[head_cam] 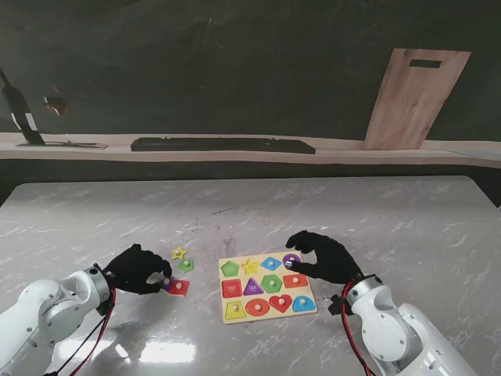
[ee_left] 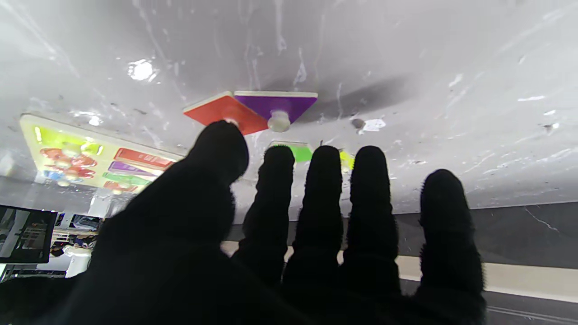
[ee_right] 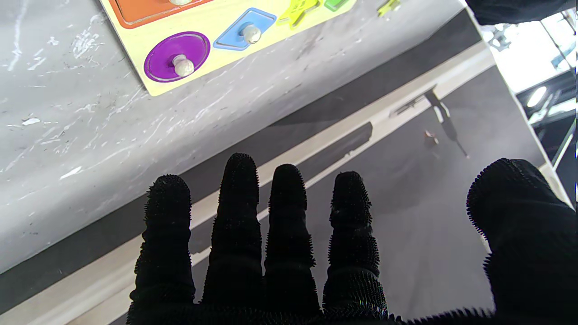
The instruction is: Fit puzzle pieces into a puzzle board
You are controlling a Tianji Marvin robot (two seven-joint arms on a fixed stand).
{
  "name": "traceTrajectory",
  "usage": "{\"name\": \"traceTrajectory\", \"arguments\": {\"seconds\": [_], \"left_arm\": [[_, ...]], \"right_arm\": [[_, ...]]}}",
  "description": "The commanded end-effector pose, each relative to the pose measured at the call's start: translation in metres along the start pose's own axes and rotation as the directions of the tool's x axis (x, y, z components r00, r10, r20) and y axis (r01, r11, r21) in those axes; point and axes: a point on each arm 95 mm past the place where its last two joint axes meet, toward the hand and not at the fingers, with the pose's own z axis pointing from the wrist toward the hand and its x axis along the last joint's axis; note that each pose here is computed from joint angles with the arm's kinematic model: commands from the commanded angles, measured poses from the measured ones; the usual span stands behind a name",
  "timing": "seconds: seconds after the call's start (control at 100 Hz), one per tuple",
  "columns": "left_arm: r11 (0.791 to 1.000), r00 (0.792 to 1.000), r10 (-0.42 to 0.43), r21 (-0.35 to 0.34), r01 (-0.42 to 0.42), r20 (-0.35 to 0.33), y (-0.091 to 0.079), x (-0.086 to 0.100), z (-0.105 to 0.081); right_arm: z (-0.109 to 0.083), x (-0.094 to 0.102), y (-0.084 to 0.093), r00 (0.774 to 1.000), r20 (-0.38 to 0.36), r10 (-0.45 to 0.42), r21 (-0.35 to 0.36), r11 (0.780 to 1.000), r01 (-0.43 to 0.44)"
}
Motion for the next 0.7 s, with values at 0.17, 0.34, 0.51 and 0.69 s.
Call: {"name": "traceTrajectory", "arguments": {"seconds": [0.17,0.34,0.51,0.69], "left_arm": [[1.0,1.0,-0.01,0.017,0.009,0.026,0.006,-0.004,0.005],[1.0,0.999,-0.024,0.02,0.024,0.029,0.007,-0.005,0.01],[0.999,0.999,-0.028,0.017,0.028,0.025,0.008,-0.005,0.013],[0.999,0.999,-0.029,0.016,0.028,0.026,0.008,-0.003,0.015]], "right_arm": [[-0.002,0.001,-0.003,1.0,0.002,0.0,0.006,1.0,0.0],[-0.002,0.001,-0.003,1.0,0.004,-0.002,0.005,1.0,0.002],[-0.002,0.001,-0.002,1.0,0.005,-0.003,0.005,1.0,0.003],[-0.002,0.001,-0.002,1.0,0.005,-0.004,0.006,1.0,0.004]]}}
